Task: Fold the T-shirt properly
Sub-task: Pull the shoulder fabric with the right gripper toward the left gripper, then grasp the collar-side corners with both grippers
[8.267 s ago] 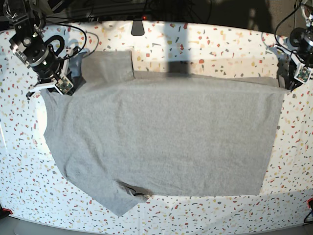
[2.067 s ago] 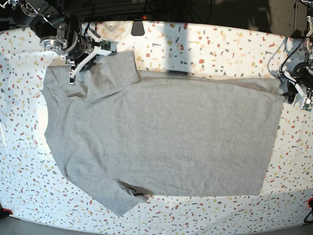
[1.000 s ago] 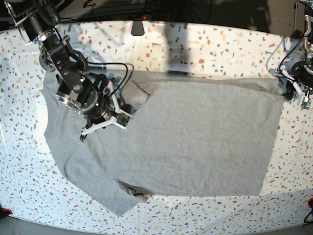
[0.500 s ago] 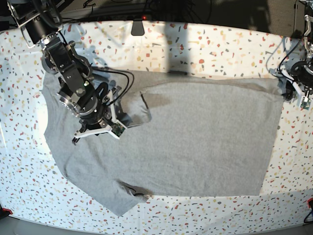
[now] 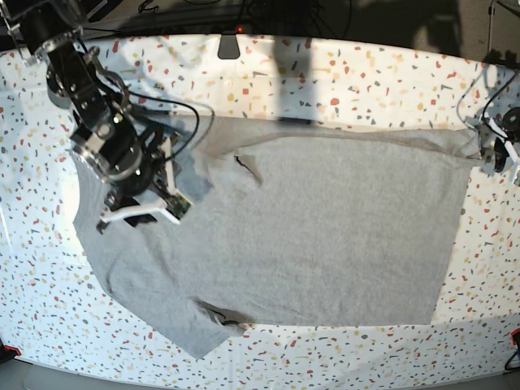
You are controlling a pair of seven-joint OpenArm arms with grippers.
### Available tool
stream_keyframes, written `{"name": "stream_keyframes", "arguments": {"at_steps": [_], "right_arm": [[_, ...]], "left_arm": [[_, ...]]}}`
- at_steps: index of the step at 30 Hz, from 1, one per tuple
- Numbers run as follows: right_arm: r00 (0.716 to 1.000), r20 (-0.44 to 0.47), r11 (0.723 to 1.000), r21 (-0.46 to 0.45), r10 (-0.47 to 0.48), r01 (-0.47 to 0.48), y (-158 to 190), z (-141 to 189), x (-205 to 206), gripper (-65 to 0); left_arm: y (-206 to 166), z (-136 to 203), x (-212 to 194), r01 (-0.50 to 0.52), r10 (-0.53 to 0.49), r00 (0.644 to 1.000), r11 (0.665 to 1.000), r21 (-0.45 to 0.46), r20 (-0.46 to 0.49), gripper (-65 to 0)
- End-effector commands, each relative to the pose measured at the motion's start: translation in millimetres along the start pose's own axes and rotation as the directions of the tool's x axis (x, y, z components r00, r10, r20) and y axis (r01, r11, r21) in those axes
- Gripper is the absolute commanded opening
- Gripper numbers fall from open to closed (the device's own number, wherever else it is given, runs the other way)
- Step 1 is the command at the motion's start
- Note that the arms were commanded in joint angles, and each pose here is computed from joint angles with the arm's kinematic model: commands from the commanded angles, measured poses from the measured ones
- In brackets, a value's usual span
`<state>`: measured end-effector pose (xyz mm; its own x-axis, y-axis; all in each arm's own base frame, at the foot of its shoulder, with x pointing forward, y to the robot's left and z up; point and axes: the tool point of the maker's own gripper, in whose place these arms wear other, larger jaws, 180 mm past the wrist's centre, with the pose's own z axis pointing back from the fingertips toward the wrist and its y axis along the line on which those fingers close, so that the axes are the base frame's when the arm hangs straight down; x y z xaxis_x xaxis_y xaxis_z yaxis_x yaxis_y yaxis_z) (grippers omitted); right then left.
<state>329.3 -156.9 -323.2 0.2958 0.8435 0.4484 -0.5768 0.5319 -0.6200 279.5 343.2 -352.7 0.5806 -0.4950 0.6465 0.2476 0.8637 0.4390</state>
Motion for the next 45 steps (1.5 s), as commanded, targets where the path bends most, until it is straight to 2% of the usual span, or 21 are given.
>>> {"name": "stream_keyframes", "arguments": {"at_steps": [1,4,8,13,16,18,22,25,28,29,33,41,45], "right_arm": [[1.0,0.008,0.999,-0.042,0.007,-0.007,-15,7,0,-37.9],[0.999,-0.03,0.999,-0.031,0.016,-0.017,-8,21,-19,-37.9],[0.999,-0.036,0.999,-0.027,0.018,-0.019,-1,44,-30,-37.9],[0.999,-0.054,1.0,-0.006,-0.002,0.002,14,68,-42,-37.9],[0.996,-0.085,0.999,0.03,-0.008,0.01,29,76,-55,-37.9],[0.994,-0.106,0.998,0.063,-0.008,0.015,43,80,-62,-37.9],[0.99,-0.141,0.993,0.119,-0.006,0.023,64,88,-75,-37.9],[0.987,-0.158,0.989,0.143,-0.005,0.028,74,92,-81,-37.9],[0.985,-0.17,0.988,0.153,-0.004,0.03,78,93,-85,-37.9],[0.984,-0.18,0.987,0.155,-0.002,0.03,79,94,-87,-37.9],[0.974,-0.227,0.988,0.155,0.006,0.03,78,96,-95,-37.9],[0.97,-0.24,0.99,0.141,0.022,0.012,75,96,-98,-37.9],[0.968,-0.245,0.993,0.119,0.043,-0.014,70,96,-99,-37.9]], "left_arm": [[9,7,19,0.043,-0.044,0.997,0.999,0.009,0.058,-40.9],[-3,23,31,0.16,-0.156,0.981,0.987,-0.026,0.117,-40.9],[-26,41,33,0.32,-0.307,0.938,0.945,-0.063,0.16,-40.9],[-42,52,10,0.438,-0.423,0.895,0.894,-0.092,0.142,-40.9],[-54,60,3,0.499,-0.476,0.861,0.859,-0.114,0.181,-40.9],[-62,63,6,0.514,-0.481,0.848,0.849,-0.123,0.222,-42.4],[-64,62,10,0.504,-0.47,0.851,0.856,-0.114,0.235,-43.4],[-74,61,8,0.507,-0.467,0.85,0.85,-0.14,0.243,-43.4],[-95,56,3,0.553,-0.506,0.825,0.815,-0.175,0.251,-43.4],[-99,53,1,0.563,-0.517,0.819,0.809,-0.171,0.248,-43.4],[-87,30,-5,0.557,-0.535,0.826,0.823,-0.113,0.175,-43.3],[-90,6,-28,0.544,-0.531,0.839,0.823,-0.162,0.119,-43.3],[-91,3,-44,0.569,-0.561,0.822,0.802,-0.18,0.098,-43.3]]}}
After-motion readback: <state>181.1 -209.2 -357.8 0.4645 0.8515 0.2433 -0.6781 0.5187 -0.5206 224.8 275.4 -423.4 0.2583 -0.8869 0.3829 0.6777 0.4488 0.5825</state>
